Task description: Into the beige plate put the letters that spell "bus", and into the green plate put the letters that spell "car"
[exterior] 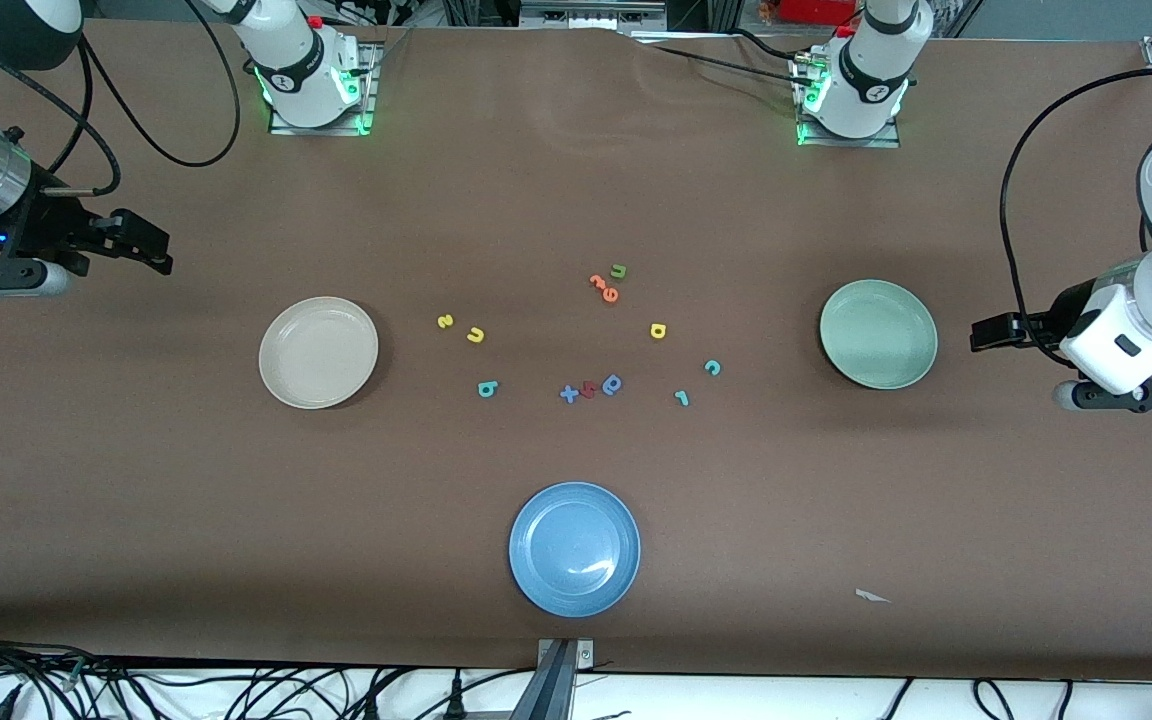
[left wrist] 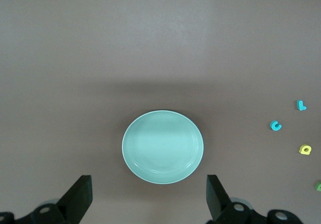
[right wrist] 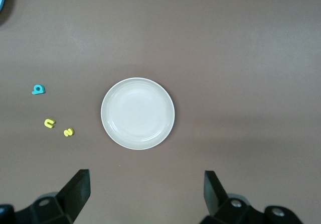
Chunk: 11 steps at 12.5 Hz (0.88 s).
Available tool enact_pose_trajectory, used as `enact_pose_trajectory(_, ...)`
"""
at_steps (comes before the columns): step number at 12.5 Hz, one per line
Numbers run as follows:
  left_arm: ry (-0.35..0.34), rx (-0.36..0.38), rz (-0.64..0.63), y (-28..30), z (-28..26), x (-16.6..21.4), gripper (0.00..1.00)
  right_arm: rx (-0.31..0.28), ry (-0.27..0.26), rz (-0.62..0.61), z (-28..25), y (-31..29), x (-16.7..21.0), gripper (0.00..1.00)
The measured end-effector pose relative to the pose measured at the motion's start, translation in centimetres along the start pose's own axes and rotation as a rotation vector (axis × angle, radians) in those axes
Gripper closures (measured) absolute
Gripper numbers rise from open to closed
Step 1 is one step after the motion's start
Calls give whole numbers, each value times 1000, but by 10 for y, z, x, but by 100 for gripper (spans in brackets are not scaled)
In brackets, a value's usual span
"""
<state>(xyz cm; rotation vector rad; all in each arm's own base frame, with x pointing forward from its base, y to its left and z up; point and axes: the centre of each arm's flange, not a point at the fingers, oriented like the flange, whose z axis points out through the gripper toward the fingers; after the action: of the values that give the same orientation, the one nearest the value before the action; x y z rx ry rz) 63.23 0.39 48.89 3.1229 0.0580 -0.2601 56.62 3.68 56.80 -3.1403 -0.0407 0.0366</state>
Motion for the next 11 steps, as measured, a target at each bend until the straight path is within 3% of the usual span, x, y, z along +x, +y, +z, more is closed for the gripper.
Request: enact_pose_trajectory(11, 0, 0, 0, 0, 0, 0, 0, -1, -1, -5, 0, -3, -1, 0)
